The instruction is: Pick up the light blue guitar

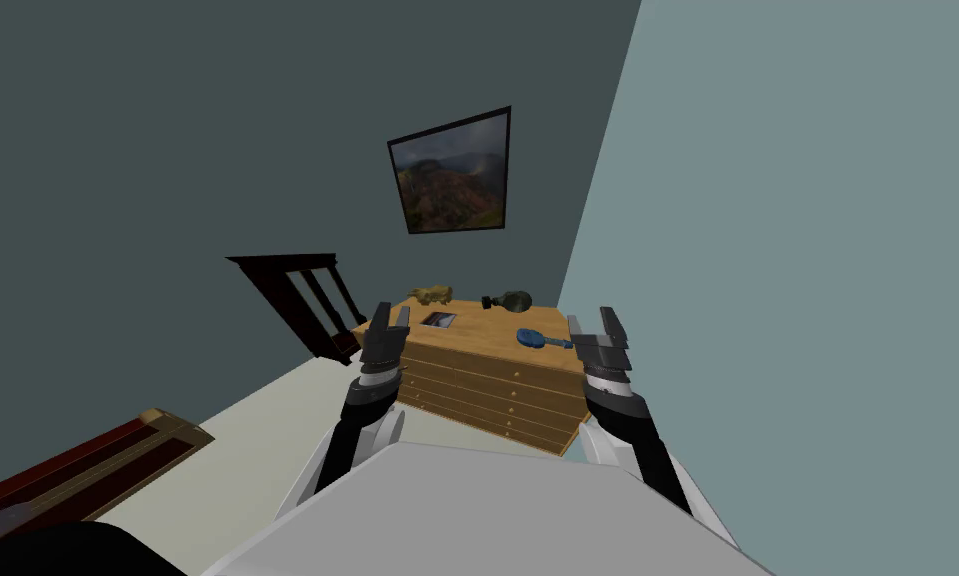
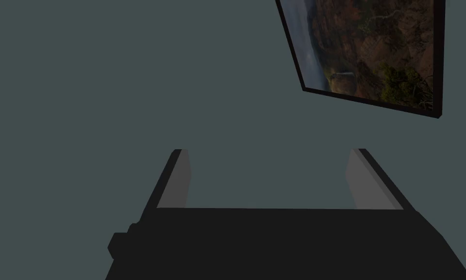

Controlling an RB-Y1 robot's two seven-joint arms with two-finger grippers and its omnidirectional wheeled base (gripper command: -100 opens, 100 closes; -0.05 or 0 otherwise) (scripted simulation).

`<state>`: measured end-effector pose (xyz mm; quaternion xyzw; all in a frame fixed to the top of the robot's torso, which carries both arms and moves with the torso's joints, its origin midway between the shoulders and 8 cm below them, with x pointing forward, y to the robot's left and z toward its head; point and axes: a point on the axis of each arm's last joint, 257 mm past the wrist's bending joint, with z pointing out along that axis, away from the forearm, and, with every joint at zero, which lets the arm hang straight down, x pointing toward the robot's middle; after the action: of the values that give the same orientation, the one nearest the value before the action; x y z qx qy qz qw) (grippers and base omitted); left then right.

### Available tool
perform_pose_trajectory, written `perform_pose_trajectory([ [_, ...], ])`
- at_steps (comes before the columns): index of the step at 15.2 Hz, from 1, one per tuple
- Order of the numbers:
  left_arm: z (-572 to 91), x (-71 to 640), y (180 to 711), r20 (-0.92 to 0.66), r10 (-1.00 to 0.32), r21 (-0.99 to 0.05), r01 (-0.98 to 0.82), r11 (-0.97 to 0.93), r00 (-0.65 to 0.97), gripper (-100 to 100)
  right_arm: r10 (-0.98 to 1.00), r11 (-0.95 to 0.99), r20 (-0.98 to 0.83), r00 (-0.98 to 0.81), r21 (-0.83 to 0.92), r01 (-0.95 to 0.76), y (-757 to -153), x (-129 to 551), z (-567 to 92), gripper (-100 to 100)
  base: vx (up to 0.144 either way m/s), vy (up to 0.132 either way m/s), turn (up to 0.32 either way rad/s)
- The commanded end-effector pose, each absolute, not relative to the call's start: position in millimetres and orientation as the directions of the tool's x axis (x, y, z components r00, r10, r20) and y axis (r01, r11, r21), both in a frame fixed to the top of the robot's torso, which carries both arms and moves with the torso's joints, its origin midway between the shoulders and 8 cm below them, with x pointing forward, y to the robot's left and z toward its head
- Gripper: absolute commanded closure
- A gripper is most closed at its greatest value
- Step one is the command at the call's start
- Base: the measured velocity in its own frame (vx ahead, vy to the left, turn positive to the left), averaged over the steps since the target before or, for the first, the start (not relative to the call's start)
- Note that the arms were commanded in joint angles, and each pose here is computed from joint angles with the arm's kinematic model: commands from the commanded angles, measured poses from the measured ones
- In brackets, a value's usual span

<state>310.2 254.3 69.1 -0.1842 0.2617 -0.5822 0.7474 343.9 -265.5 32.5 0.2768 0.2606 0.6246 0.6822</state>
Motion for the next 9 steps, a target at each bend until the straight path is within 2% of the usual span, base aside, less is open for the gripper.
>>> perform_pose_trajectory([
  [1,69.1,310.2,254.3,-0.177,-0.967,-0.58,0.774,0.254,0.185,0,0.996,0.089,-0.057,0.07,0.712,-0.697,-261.7,346.1,27.0,-100,-0.012,0.004,0.017],
  [9,69.1,310.2,254.3,-0.177,-0.967,-0.58,0.774,0.254,0.185,0,0.973,0.192,-0.23,0.025,0.742,-0.643,-253.1,356.0,-5.1,-100,-0.036,0.015,0.034],
])
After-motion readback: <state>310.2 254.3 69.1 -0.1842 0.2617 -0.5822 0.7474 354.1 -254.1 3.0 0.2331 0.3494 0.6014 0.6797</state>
